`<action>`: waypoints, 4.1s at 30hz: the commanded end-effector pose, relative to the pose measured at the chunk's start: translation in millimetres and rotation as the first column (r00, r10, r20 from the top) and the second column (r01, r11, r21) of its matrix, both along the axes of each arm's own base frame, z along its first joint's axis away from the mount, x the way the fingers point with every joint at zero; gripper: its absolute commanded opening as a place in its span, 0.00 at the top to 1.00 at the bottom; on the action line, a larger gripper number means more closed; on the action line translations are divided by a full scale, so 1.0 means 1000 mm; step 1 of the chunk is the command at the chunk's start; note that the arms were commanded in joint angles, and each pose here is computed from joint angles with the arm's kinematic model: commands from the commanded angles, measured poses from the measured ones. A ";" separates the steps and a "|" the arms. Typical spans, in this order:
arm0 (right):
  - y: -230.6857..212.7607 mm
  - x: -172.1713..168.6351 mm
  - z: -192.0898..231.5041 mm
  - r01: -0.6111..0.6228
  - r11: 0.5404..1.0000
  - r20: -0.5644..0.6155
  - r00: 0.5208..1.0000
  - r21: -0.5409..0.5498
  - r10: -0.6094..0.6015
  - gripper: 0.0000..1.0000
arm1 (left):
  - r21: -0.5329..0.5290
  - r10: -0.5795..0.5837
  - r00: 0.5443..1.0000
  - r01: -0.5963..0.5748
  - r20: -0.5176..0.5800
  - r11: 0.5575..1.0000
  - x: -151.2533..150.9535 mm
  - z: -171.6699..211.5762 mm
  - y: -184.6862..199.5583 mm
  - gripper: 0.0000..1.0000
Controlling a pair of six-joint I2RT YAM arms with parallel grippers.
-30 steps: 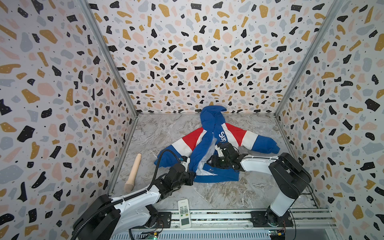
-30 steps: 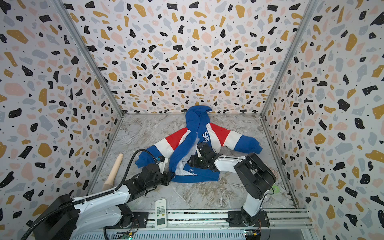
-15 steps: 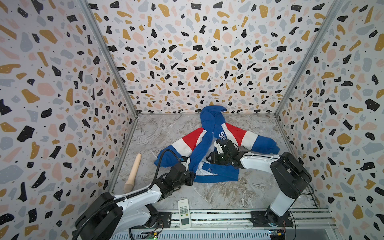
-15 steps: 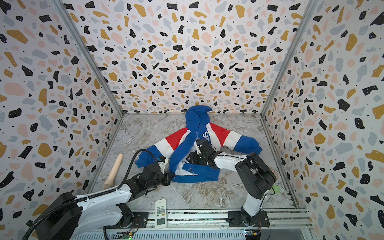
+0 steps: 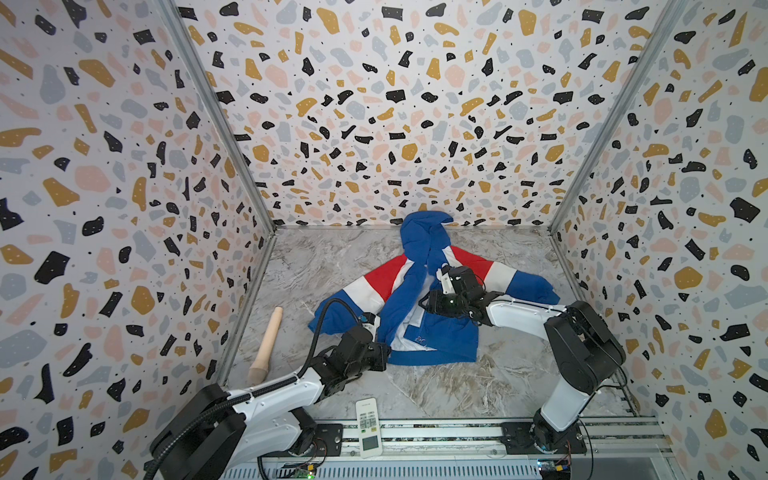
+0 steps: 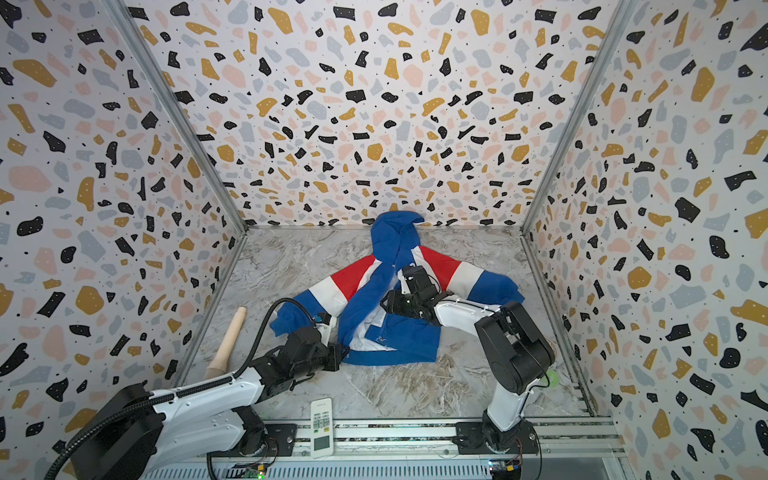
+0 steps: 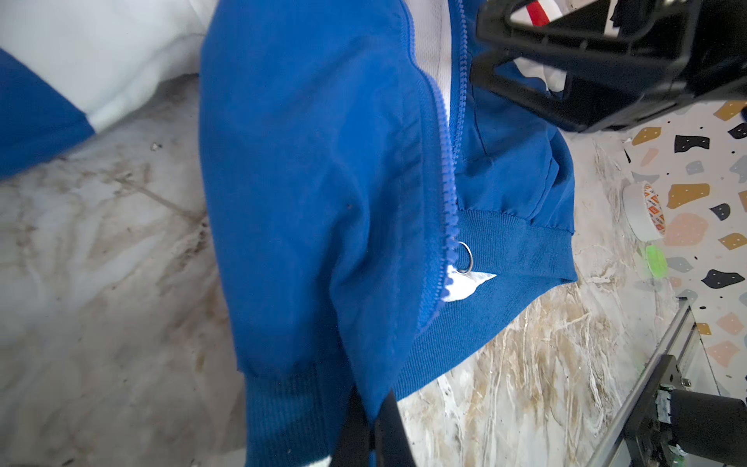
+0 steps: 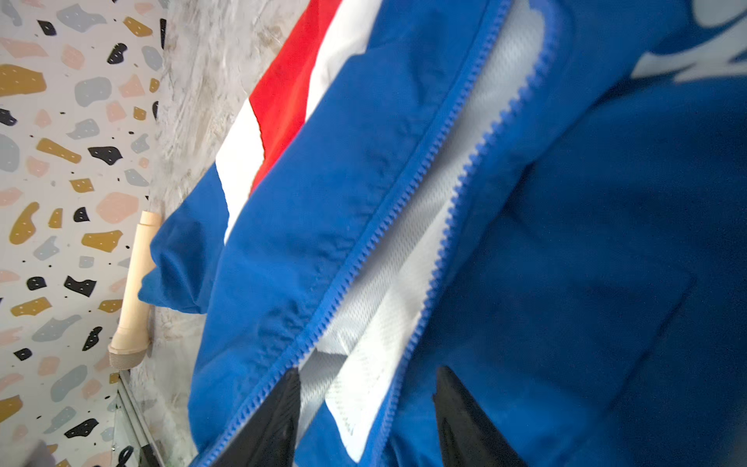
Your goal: Zip up the jacket
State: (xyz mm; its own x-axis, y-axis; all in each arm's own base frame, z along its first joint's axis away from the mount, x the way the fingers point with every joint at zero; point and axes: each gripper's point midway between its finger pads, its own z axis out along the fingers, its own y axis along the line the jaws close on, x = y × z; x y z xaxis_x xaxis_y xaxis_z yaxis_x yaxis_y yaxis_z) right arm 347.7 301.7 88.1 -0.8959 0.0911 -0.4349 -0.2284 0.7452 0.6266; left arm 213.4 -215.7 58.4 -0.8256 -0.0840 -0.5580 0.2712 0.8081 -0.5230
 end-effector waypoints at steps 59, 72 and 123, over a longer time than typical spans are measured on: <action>-0.155 -0.016 -0.028 0.197 0.980 -0.063 0.978 -0.033 -0.199 1.00 | -0.155 0.132 0.987 -0.145 -0.092 0.977 0.067 -0.028 -0.058 1.00; -0.220 0.007 0.066 0.282 0.926 0.098 0.959 -0.252 -0.265 1.00 | -0.144 0.333 0.941 -0.323 0.051 0.935 0.162 0.021 -0.020 1.00; -0.041 -0.134 0.035 0.094 0.938 -0.078 0.989 -0.335 -0.127 0.07 | -0.153 0.218 0.974 -0.206 0.066 0.966 0.061 0.004 0.000 1.00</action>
State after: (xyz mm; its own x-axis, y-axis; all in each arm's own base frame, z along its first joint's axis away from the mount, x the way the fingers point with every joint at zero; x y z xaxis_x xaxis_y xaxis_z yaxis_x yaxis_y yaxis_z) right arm 212.4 259.7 121.3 -0.9254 0.0111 -0.3787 -0.1277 0.9320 0.3393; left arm 270.6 -210.7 53.6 -0.7489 -0.3445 -0.5661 0.1090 0.7786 -0.6180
